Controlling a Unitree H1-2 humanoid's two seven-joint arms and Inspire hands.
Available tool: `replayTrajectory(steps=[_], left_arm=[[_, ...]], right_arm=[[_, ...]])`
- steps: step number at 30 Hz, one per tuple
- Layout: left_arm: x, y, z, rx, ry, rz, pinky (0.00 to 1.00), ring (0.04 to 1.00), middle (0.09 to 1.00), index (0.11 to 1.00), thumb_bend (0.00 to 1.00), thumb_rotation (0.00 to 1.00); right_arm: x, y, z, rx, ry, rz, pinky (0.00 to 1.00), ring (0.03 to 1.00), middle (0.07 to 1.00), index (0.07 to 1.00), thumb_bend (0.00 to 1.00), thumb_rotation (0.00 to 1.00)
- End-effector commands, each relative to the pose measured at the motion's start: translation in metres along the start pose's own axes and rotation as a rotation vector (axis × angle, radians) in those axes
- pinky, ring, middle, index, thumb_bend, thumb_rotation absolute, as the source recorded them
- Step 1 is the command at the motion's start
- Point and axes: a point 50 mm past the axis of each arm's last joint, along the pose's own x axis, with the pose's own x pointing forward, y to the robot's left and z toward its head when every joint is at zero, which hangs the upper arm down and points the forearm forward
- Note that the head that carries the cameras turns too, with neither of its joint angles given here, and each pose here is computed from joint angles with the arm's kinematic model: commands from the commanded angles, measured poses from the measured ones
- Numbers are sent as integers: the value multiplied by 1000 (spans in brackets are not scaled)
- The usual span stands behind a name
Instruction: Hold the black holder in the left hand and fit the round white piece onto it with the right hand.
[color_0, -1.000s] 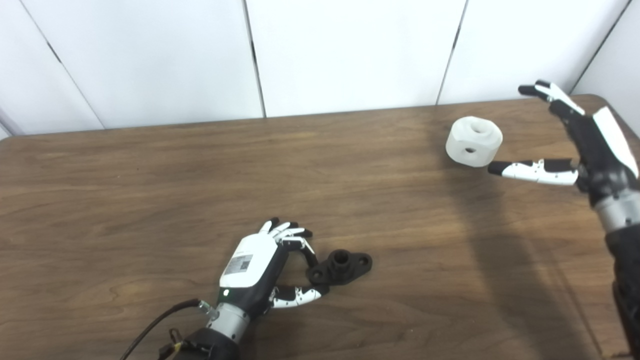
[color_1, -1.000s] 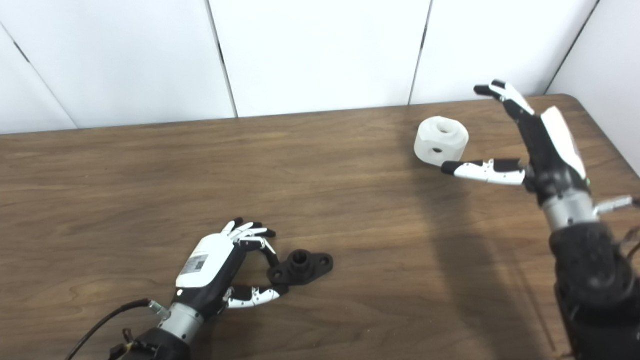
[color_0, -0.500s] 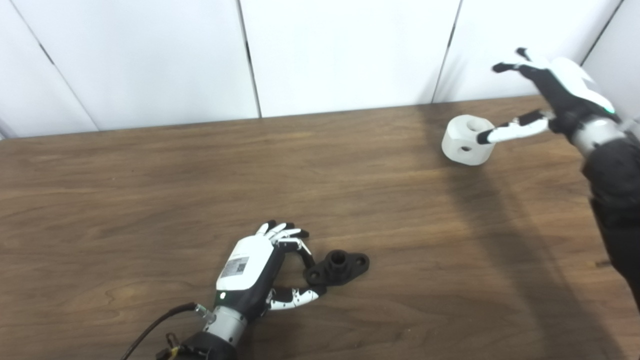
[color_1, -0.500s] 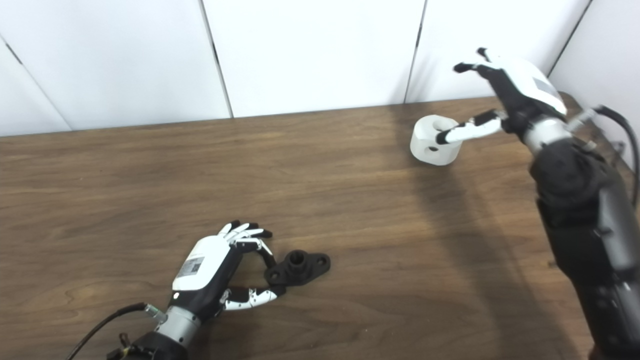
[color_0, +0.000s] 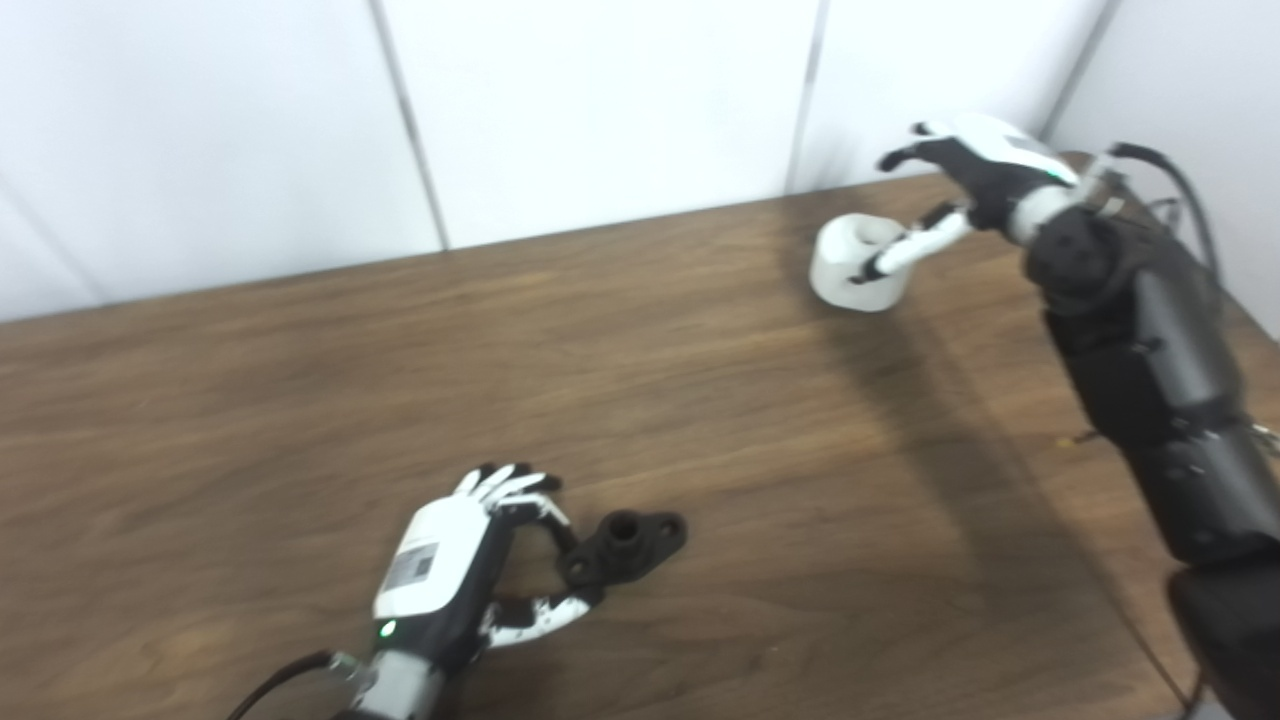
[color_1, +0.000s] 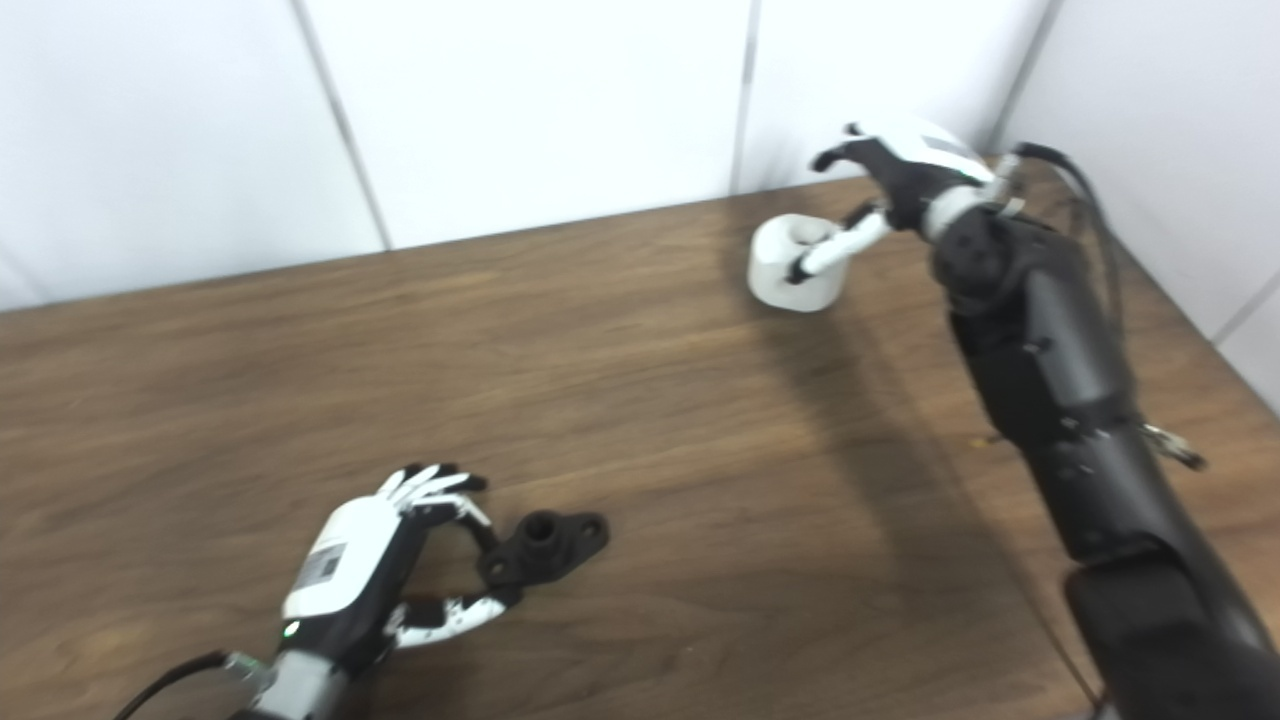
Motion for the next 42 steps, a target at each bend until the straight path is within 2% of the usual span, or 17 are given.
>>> replayTrajectory(steps=[1, 7, 11, 27, 42], left_arm=[[-9, -3, -7, 17, 10, -47, 967, 896, 820, 488, 515, 58], [-10, -2, -8, 25, 4, -45, 957, 890, 816, 488, 515, 59], [-10, -3, -9, 24, 4, -43, 951, 889, 815, 487, 516, 59], [-10, -5, -6, 16, 8, -43, 962, 897, 819, 488, 515, 60], [-8, -4, -1, 25, 0, -38, 956, 892, 818, 487, 516, 59]], right_arm=[[3, -30, 10, -15, -6, -75, 905, 1000, 994, 817, 1000, 325], [5, -32, 12, -35, 17, -57, 887, 1000, 998, 813, 1000, 326], [6, -32, 11, -37, 27, -47, 920, 1000, 1000, 816, 1000, 316], [18, -20, 14, -81, 66, 19, 909, 1000, 1000, 806, 1000, 321], [29, -13, 16, -73, 60, -4, 904, 1000, 1000, 800, 986, 358]])
